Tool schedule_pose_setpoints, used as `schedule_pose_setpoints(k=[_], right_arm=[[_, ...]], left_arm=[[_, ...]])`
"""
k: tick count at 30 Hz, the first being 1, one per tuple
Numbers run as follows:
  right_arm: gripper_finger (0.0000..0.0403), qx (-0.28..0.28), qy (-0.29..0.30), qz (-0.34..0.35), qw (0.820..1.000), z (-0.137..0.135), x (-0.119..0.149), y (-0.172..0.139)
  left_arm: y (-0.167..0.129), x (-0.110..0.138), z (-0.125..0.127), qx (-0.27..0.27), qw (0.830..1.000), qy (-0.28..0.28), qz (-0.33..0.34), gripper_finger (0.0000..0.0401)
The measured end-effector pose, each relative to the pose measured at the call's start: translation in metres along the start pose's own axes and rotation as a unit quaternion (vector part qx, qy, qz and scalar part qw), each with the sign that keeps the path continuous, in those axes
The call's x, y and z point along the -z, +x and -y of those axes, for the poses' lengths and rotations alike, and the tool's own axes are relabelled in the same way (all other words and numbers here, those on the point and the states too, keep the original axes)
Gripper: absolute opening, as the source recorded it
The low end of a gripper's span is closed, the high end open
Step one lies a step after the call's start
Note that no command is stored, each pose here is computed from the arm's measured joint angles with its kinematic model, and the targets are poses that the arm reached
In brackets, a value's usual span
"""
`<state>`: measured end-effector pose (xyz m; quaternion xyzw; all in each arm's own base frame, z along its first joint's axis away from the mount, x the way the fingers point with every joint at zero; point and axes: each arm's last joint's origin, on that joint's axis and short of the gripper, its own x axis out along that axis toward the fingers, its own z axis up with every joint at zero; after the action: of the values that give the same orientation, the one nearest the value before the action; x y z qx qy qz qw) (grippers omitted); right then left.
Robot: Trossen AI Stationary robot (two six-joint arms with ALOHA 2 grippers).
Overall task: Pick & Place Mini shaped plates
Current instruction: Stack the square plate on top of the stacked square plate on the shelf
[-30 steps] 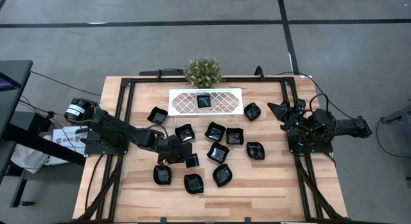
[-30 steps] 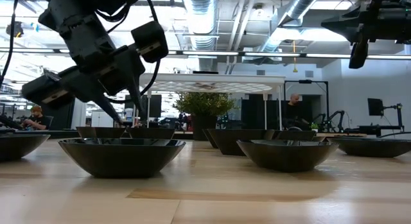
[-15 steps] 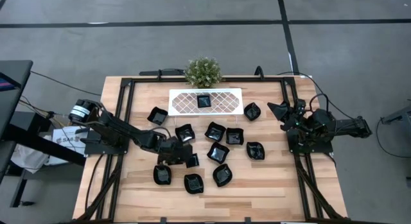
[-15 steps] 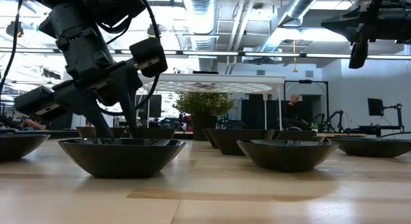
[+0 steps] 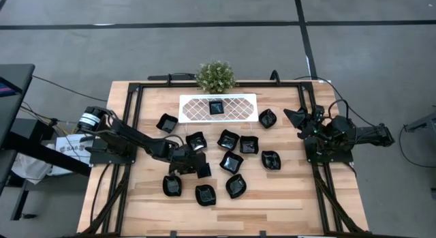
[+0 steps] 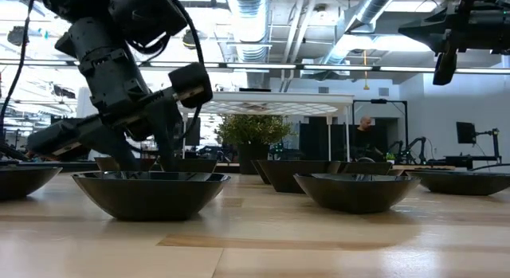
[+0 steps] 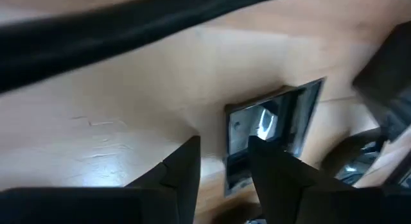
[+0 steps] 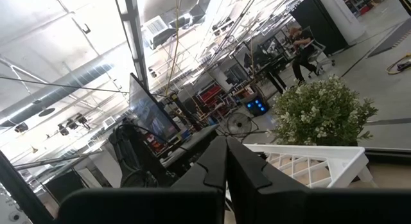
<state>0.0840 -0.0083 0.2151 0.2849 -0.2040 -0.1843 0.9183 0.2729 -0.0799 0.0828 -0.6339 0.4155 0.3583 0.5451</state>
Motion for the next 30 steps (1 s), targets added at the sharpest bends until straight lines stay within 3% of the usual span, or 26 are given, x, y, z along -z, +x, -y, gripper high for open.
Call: schedule_pose_setpoints(k=[20,30], right_arm=[[0.0000,0.000,0.000,0.000,1.000,0.0000,0.0000,0.0000],[0.0000,0.000,0.000,0.000,1.000,0.0000,-0.0001,0.0000]], left_arm=[[0.0085,0.0017,0.0019,0.012,1.000,0.001,-0.020,0.0129],[0.0089,0.0013,-0.0003,0.005,1.000,0.002,-0.018,0.0047]])
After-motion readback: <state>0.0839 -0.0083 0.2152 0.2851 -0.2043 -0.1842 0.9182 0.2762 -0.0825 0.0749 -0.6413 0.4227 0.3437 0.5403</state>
